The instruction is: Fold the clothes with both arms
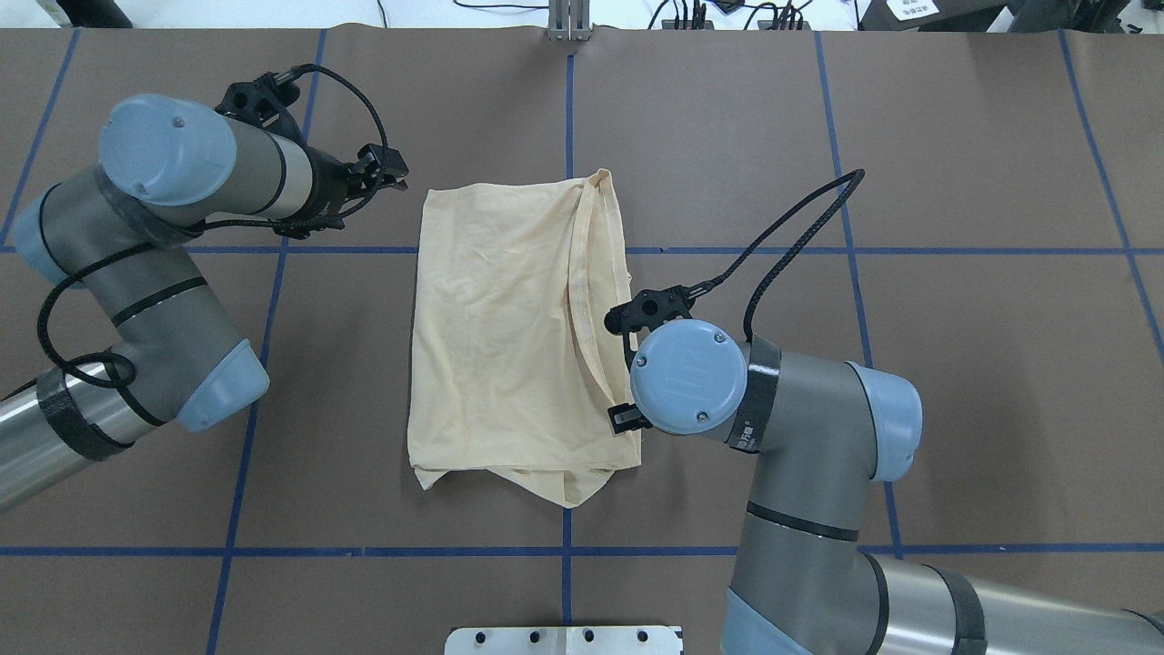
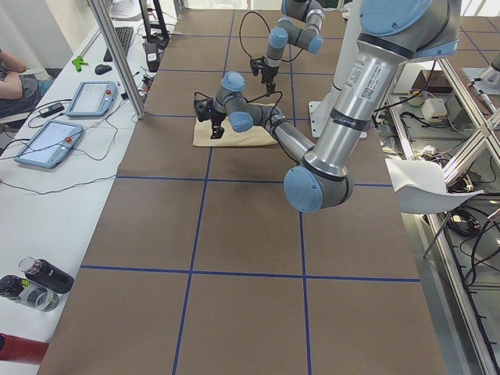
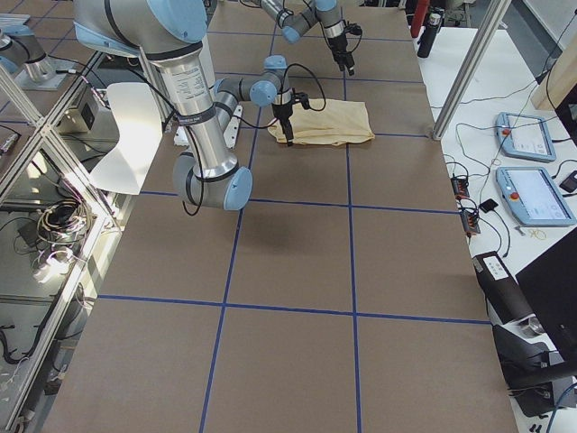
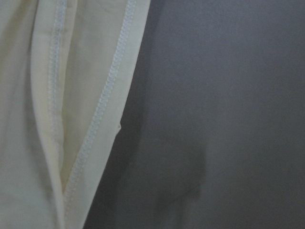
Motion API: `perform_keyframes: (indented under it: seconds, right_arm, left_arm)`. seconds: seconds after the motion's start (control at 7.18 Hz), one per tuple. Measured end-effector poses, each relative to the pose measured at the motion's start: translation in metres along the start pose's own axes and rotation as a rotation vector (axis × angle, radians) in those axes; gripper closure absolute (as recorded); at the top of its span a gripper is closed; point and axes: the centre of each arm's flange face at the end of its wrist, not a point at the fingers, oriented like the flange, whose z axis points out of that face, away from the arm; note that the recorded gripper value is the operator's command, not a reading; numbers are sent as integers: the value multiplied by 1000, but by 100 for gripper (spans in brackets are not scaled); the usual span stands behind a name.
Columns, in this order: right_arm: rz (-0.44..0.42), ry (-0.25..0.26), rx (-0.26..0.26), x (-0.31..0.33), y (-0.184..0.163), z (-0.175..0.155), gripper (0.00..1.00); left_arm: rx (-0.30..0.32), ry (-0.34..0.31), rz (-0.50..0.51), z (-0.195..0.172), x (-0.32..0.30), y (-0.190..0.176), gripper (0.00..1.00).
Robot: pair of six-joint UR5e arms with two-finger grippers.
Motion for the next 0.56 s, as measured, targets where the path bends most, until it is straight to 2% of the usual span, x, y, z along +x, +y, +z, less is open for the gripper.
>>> perform_keyframes:
  seconds: [0.14, 0.42, 0.56]
  right_arm:
    - [-13, -17, 33, -7, -16, -5, 2]
    - [-24, -34, 111, -31, -52, 21, 5]
    - [-31, -28, 140, -43, -67, 38, 26]
  left_arm:
    - [0, 0, 3, 1, -1, 0, 0]
    - [1, -1, 4, 2, -1, 0, 0]
    - [1, -3, 5, 3, -2, -1, 0]
